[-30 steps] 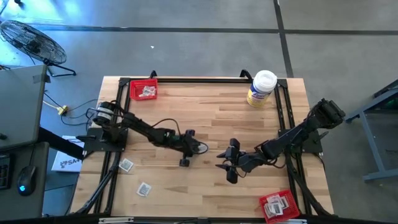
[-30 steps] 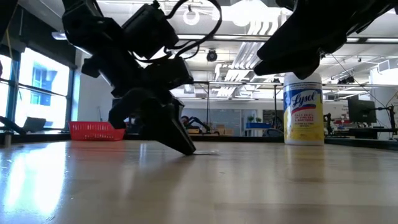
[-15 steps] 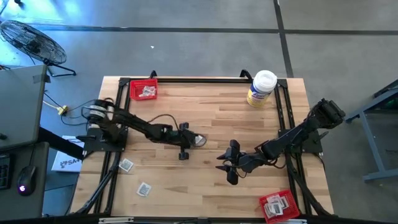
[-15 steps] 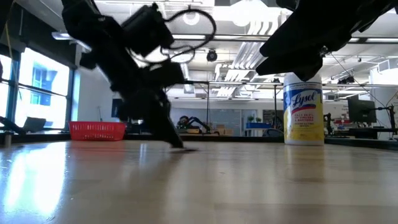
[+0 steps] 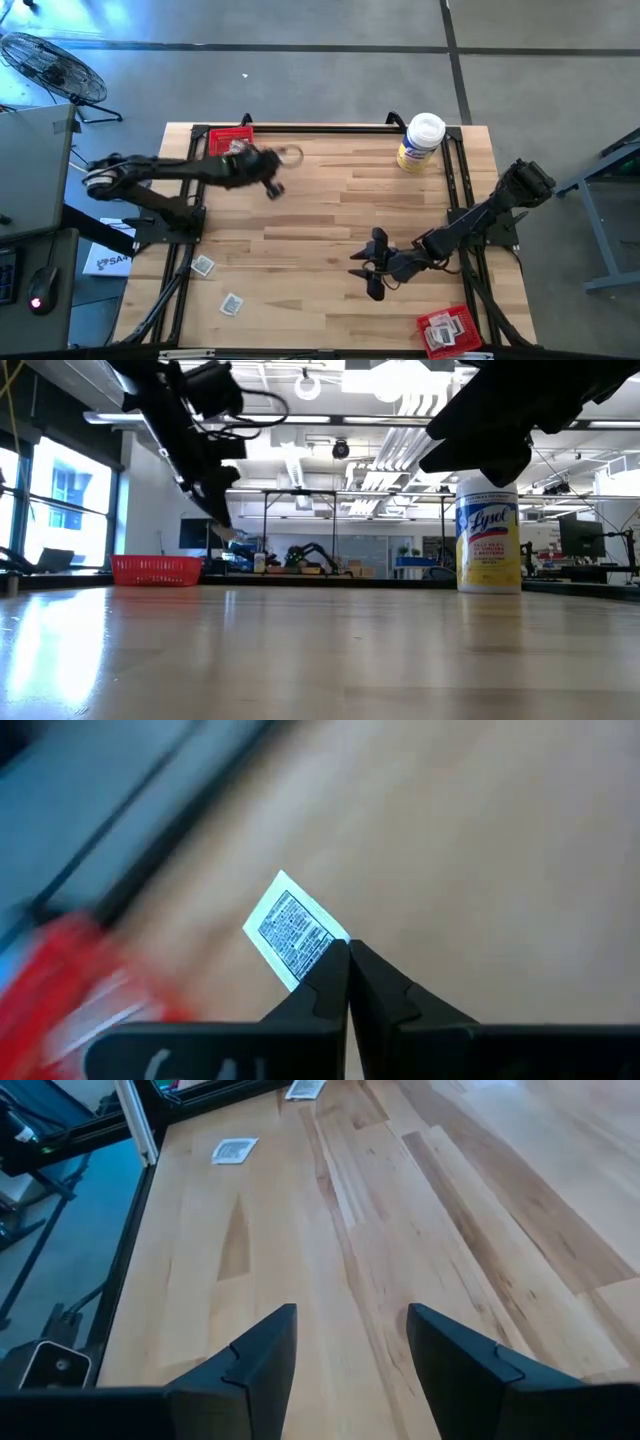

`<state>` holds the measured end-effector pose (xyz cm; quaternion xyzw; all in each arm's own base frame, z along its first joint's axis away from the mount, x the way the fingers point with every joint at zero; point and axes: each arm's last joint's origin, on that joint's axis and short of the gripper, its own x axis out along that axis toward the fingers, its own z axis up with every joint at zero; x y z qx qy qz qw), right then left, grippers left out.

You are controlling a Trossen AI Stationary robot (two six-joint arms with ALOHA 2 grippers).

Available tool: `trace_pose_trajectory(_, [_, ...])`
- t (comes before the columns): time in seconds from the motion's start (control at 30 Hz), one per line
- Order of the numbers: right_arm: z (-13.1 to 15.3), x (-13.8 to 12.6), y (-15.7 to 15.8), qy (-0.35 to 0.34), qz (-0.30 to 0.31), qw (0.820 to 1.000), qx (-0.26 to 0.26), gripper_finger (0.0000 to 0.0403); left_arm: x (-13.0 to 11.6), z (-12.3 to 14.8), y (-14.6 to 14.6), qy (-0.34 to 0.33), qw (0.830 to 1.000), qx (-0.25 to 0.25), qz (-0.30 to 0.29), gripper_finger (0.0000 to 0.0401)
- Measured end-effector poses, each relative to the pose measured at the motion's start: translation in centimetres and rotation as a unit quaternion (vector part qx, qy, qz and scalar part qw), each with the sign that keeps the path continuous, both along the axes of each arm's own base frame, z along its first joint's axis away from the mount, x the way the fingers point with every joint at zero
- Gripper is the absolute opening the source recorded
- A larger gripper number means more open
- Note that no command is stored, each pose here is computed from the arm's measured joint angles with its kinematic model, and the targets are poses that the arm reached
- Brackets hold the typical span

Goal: Pick & Place First Aid Supplies
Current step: Put the white and orange ointment pack into the top red bin

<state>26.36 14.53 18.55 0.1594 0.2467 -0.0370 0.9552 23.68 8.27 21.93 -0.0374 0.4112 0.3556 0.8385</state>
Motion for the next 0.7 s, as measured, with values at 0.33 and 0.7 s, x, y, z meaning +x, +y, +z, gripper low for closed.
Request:
trace_pose_trajectory(0.33, [0.1,0.0,0.0,-0.009,-0.010,1.000,-0.003,0.0185,-6.3,-0.7,9.5,-0.008,0.957,-0.026,0.289,0.0001])
trace_pose_trajectory(0.7, [0.3,0.1,0.1,-0.019,-0.021,0.999,0.030,0.0185,-8.8,-4.5,13.6,0.028,0.925,-0.095,0.366,0.0020])
